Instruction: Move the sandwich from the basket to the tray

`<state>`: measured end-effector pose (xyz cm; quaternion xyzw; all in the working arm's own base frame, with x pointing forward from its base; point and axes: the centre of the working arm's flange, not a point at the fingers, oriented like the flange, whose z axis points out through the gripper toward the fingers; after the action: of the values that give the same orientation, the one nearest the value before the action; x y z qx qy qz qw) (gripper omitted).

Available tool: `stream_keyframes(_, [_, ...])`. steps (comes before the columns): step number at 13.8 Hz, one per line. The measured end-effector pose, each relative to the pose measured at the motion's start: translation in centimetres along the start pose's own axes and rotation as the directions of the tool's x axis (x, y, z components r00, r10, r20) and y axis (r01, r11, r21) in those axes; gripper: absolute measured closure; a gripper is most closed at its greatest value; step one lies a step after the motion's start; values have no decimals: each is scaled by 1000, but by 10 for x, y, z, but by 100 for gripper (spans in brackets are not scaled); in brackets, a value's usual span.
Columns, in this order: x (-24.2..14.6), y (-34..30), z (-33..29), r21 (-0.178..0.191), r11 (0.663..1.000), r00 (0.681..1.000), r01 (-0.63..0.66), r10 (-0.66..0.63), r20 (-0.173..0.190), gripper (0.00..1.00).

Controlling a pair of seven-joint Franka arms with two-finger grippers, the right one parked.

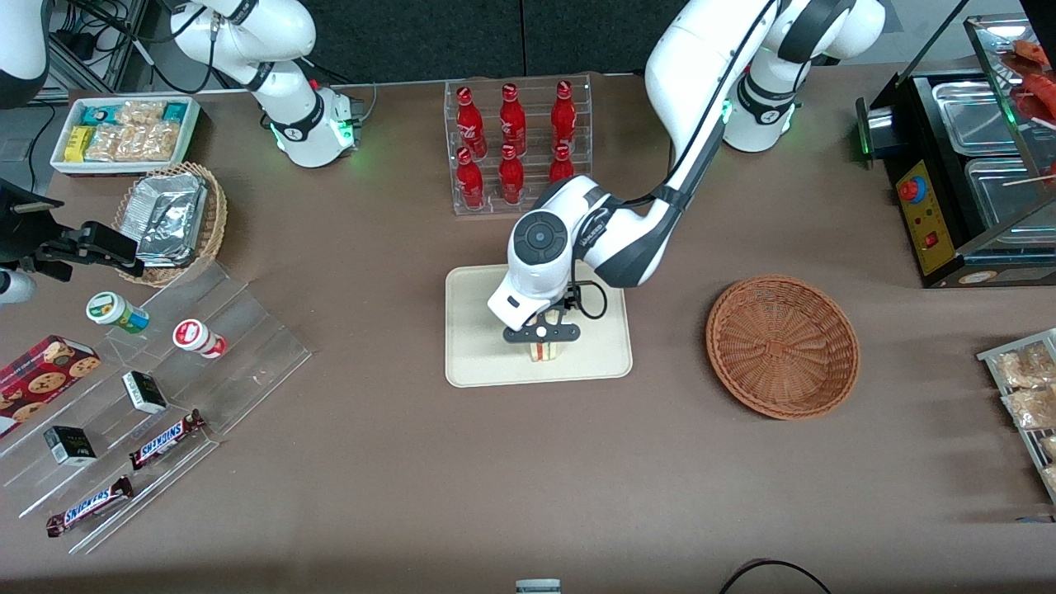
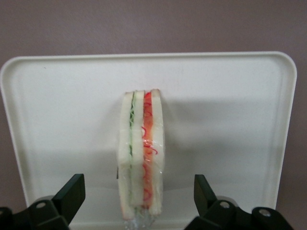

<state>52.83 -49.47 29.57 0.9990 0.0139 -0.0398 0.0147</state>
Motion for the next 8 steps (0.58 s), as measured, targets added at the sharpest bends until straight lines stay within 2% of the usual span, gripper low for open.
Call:
stream_keyframes(3, [36, -50, -34, 9, 996, 996, -90, 90, 16, 0])
stream_keyframes(8, [69, -129, -98, 19, 1000, 999, -15, 14, 38, 0])
